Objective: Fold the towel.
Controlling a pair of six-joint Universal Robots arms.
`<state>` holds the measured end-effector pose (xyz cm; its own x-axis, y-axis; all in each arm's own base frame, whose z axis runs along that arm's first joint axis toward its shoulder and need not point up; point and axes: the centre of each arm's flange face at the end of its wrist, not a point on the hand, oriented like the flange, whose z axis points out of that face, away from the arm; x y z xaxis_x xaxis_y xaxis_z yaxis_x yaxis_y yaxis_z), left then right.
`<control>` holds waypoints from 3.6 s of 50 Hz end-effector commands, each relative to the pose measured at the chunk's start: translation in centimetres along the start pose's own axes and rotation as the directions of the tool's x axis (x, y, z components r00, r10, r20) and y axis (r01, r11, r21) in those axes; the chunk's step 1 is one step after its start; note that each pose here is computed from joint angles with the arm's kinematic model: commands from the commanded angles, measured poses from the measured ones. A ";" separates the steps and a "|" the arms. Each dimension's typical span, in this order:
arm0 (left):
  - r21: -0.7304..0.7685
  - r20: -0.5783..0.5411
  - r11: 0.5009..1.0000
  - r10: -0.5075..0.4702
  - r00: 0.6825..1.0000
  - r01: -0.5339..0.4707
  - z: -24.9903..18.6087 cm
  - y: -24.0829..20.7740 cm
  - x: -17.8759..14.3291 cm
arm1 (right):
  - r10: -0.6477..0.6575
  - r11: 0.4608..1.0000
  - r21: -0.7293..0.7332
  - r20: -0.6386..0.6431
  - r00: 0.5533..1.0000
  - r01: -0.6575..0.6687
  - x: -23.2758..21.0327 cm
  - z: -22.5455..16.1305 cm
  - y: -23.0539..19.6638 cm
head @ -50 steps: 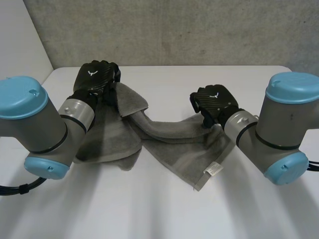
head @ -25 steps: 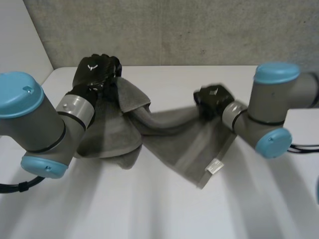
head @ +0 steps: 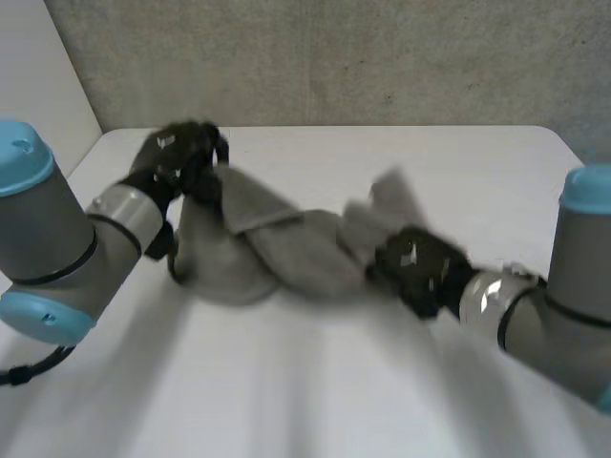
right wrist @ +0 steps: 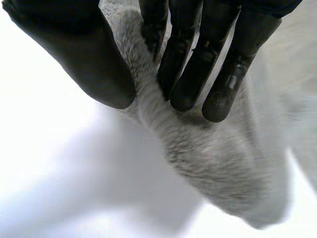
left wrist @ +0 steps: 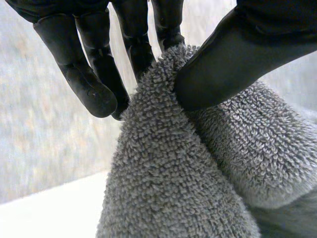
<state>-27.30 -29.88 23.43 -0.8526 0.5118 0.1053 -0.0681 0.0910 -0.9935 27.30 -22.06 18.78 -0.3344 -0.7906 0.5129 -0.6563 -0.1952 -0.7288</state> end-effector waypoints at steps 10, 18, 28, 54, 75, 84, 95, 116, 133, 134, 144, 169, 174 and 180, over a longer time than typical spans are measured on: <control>-0.277 -0.129 0.917 0.261 0.957 -0.288 -1.7 3.6 -1.5 | 0.200 0.974 0.134 -0.131 0.971 -0.182 4.5 -2.1 -3.4; -0.263 -0.140 0.917 0.271 0.952 -0.300 -2.0 3.2 -0.8 | 0.236 0.968 0.123 -0.131 0.963 -0.221 4.8 0.5 -2.8; -0.268 -0.098 0.915 0.286 0.953 -0.302 -4.3 2.7 -0.6 | 0.247 0.969 0.041 -0.097 0.964 -0.244 4.5 5.4 -2.3; -0.188 -0.231 0.914 0.313 0.921 -0.358 -9.6 6.7 5.5 | 0.255 0.962 -0.074 -0.115 0.960 -0.265 3.0 13.8 0.7; -0.272 0.051 0.894 0.384 0.922 -0.358 -2.1 9.0 2.5 | 0.349 0.937 0.062 -0.168 0.922 -0.344 5.4 7.3 -4.1; -0.277 0.059 0.888 0.396 0.916 -0.366 -0.7 9.8 2.2 | 0.251 0.962 -0.060 -0.179 0.951 -0.266 5.8 4.7 -0.7; -0.063 0.137 0.854 0.520 0.843 -0.517 4.0 2.6 2.3 | 0.061 0.995 0.090 -0.343 0.937 -0.031 10.2 5.1 -4.2; 0.280 0.074 0.920 0.265 0.961 -0.275 5.7 -11.1 1.6 | 0.245 0.886 0.464 -0.465 0.851 -0.001 13.7 1.4 -9.4; -0.167 -0.072 0.965 0.192 0.979 -0.202 2.1 5.9 3.0 | 0.080 0.980 0.197 -0.380 0.922 -0.004 7.7 1.9 -2.9; -0.164 -0.087 0.967 0.183 0.979 -0.195 1.8 6.2 3.7 | 0.074 0.983 0.182 -0.388 0.919 -0.002 7.8 1.9 -2.5; -0.194 -0.190 0.956 0.185 0.964 -0.221 0.0 8.5 7.5 | 0.109 0.993 0.095 -0.568 0.816 -0.066 12.8 1.0 0.7; -0.201 -0.194 0.885 0.384 0.903 -0.419 2.7 12.2 7.3 | 0.104 0.992 0.020 -0.666 0.739 -0.121 15.4 2.8 4.6; -0.186 -0.197 0.876 0.411 0.890 -0.445 3.5 12.0 7.4 | 0.104 0.992 0.019 -0.664 0.740 -0.122 15.3 2.9 4.7; -0.186 -0.206 0.856 0.446 0.871 -0.482 4.1 12.2 7.4 | 0.104 0.992 0.020 -0.665 0.739 -0.122 15.4 2.9 4.7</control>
<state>-36.23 -28.00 12.09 -0.6862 0.6603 -0.3052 0.4166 0.0127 -0.9090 21.04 -36.76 21.96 -0.7648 -0.2199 0.6056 -0.5979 -0.1079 -0.7942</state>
